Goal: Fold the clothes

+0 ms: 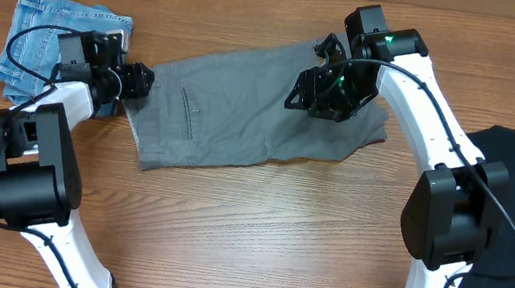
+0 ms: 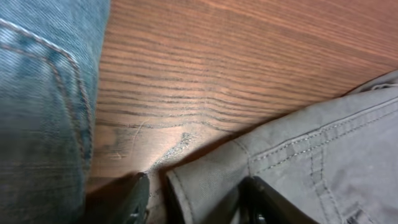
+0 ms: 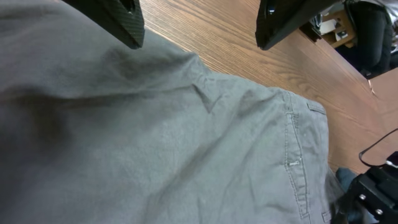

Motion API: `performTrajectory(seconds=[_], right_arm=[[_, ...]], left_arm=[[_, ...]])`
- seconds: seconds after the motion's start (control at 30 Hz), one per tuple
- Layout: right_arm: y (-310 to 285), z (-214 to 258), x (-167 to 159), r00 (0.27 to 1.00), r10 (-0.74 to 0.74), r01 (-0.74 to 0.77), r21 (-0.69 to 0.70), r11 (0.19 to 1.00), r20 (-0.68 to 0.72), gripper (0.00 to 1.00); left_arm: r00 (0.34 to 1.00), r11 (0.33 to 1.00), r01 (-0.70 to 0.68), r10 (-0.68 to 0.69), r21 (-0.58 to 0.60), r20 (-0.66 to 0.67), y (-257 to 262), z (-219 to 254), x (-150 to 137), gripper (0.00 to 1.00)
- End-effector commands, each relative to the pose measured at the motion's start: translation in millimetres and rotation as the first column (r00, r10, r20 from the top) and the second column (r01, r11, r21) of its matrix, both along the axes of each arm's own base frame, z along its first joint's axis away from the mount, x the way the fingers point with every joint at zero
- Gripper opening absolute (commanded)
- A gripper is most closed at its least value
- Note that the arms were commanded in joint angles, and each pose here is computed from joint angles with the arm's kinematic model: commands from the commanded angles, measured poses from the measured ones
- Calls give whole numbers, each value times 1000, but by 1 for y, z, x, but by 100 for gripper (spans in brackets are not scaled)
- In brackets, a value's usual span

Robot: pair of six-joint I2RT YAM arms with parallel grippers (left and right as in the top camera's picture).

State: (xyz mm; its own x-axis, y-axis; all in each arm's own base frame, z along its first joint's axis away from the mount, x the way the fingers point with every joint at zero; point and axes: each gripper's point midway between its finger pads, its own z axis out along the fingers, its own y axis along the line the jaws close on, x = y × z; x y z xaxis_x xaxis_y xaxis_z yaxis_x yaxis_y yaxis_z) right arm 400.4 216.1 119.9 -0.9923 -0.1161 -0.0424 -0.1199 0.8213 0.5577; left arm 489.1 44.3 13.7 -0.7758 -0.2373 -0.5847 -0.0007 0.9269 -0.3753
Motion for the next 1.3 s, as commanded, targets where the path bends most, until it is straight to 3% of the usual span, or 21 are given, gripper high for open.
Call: performTrajectory(seconds=[0.0,0.1,0.17,0.43,0.63,0.83,0.93,1.03,1.13,1.27], right_arm=[[2,3,4,1000,9,-9,1,1000,19,59],[2,3,4,1000,9,-9,1,1000,20,58],[2,3,3,1000,9,-9,0,1000,16,58],[1,2,1,1000,9,-8,-6,1000,8,57],[-14,-7,3,999,-50,49,-108,993,-3,56],[-16,-7,5,998,-61,60,-116,991,-1,56],[-16,-7,6,998,-61,61,-115,992,3,56],[-15,-7,6,998,-61,61,-114,992,4,56],[-15,-7,6,998,-61,61,-114,992,3,56],[-16,-7,5,998,-61,60,-115,992,2,56]], left_arm=[[998,998,56,-55,-26,33,-16,5,7,40],[994,992,101,-97,-80,50,-28,10,6,11],[994,986,100,-94,-132,49,-29,17,4,4],[1000,984,-14,13,-175,-8,-5,50,-8,4],[1000,987,-17,21,-161,20,-8,109,-27,4],[953,987,-163,156,-5,-260,13,85,-88,4],[917,972,-208,234,112,-325,31,66,-102,11],[912,962,-221,262,161,-314,41,59,-98,27],[926,963,-212,253,168,-280,44,55,-87,66],[932,964,-205,246,172,-268,45,54,-83,76]])
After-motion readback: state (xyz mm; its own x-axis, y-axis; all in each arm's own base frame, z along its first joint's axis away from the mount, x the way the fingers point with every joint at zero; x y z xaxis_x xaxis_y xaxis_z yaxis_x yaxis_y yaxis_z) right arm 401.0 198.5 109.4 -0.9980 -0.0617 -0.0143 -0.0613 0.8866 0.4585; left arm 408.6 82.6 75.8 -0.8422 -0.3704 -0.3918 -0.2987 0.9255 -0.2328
